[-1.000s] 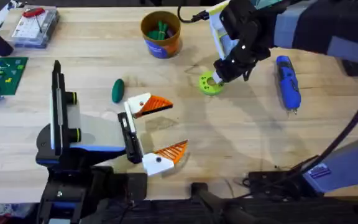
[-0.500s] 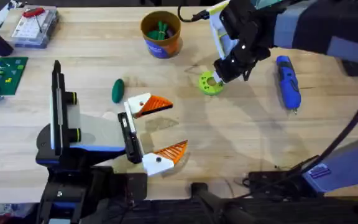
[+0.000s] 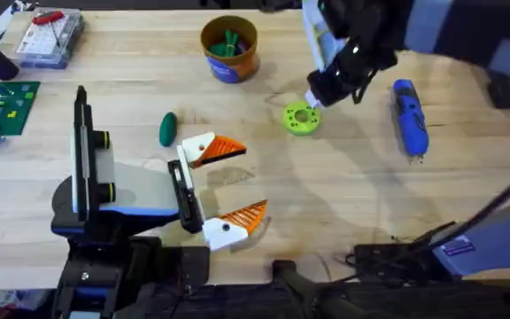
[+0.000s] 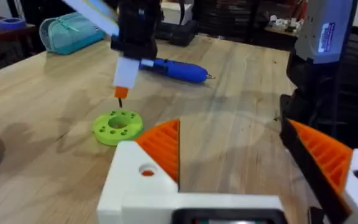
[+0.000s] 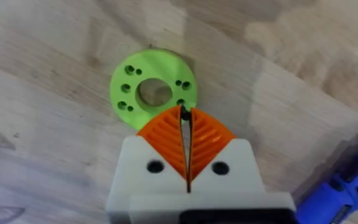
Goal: Pick up the gripper from the table and insert it into the empty holder that is missing its gripper. Then pick up a screw, insert it into the mounting hole, and use the screwdriver to tighten it. Finally, clean up the table by picking up the vegetable and placing it into the bucket.
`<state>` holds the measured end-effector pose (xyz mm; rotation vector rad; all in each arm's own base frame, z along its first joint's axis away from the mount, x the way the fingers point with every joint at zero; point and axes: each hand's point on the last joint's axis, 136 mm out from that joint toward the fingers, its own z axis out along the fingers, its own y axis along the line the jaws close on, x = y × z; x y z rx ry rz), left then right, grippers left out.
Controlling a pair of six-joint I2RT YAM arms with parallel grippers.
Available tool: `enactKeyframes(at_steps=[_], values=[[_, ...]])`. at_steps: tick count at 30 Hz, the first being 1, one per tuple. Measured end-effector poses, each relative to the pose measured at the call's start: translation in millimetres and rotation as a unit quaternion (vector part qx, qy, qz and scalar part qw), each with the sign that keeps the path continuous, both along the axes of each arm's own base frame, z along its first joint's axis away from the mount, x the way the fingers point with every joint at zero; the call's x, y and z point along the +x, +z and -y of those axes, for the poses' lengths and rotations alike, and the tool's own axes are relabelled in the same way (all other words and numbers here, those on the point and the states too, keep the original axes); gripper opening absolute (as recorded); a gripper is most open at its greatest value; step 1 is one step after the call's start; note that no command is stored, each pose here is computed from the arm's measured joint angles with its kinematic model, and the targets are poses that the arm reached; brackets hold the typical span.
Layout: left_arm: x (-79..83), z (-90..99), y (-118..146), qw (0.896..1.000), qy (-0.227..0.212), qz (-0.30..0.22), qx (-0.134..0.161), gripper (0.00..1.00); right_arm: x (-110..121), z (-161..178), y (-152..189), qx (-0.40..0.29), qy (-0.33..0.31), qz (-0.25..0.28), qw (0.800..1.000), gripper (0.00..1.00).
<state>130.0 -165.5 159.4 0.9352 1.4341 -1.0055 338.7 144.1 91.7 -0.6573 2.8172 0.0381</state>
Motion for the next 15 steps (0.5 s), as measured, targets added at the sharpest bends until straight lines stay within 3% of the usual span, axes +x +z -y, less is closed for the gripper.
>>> enactKeyframes(at_steps=[9,15], values=[[0.0,0.0,0.0,1.0,0.0,0.0,0.0,0.995,-0.2,-1.9,73.4,0.018,0.003,0.041,0.999,0.004],[0.0,0.0,0.0,1.0,0.0,0.0,0.0,0.995,-8.6,-17.9,125.9,0.023,0.039,0.06,0.997,0.004]])
